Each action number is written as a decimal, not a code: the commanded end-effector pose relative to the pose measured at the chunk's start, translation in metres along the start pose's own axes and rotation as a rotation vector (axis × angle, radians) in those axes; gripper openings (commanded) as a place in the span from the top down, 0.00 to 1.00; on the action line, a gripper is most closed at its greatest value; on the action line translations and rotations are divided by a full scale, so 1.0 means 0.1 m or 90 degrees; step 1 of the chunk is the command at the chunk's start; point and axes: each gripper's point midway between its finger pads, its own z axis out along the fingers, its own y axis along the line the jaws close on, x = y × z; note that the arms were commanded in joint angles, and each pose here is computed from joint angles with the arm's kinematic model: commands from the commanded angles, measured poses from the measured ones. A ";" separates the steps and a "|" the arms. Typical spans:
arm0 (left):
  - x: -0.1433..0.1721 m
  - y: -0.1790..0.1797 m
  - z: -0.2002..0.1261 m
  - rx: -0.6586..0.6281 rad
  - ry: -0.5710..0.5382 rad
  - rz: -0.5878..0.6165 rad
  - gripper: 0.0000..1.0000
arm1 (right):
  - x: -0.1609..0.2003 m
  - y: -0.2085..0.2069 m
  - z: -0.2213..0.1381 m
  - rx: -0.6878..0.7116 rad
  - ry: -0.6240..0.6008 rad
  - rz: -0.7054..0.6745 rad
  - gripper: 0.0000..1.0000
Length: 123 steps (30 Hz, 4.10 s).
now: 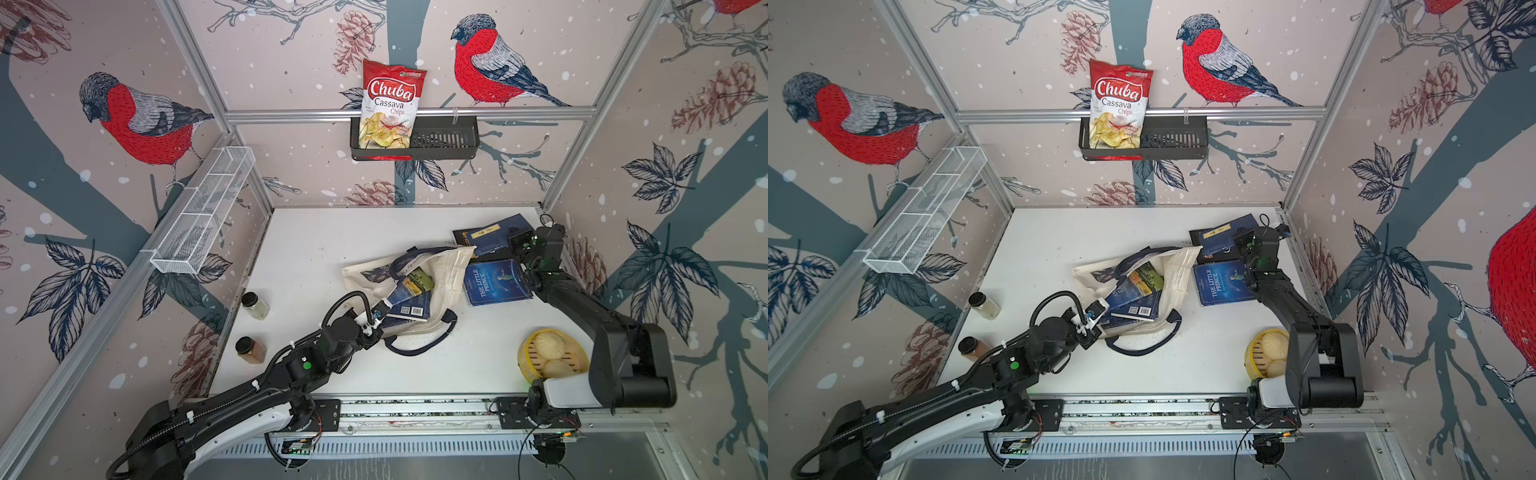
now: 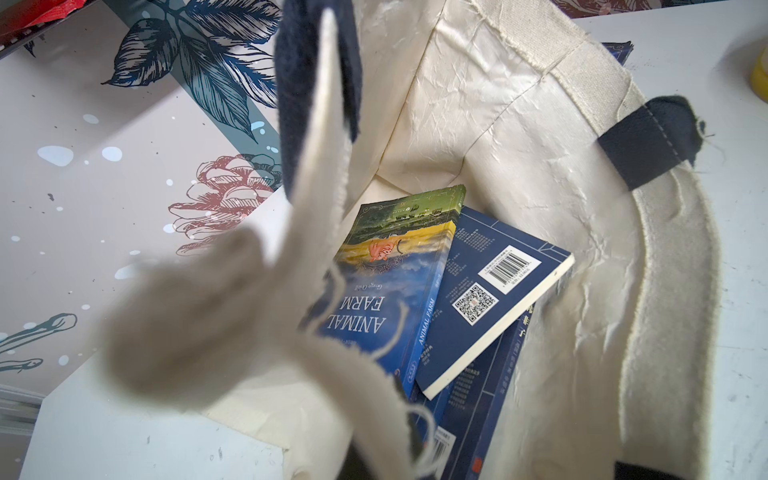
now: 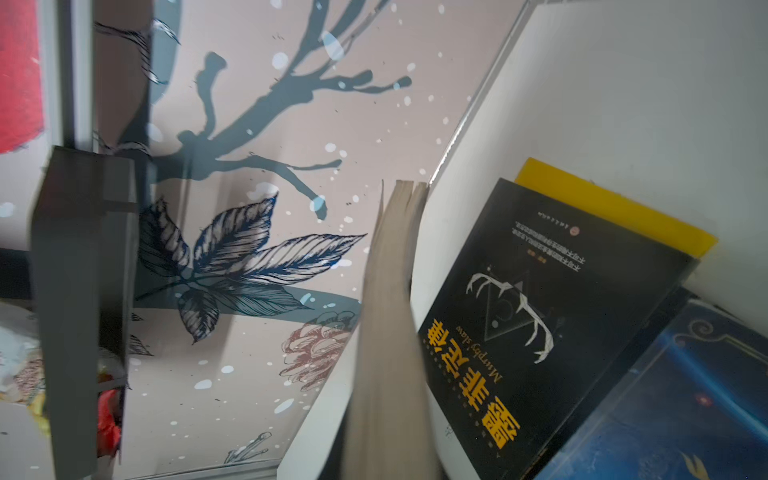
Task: Take out the books from the canvas bag
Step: Place the book on the book, then pick up the book from the canvas bag.
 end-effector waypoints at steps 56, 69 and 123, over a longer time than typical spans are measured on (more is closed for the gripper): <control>-0.15 -0.01 0.02 0.006 -0.035 0.016 1.00 | 0.20 -0.77 0.07 0.145 0.001 0.082 0.29; -0.20 -0.04 -0.01 0.023 -0.054 0.016 1.00 | 1.32 0.50 -1.09 -0.092 0.136 -0.064 0.30; -0.19 -0.06 0.01 0.026 -0.052 0.014 1.00 | 3.64 0.18 -1.25 -0.016 0.456 -0.085 0.34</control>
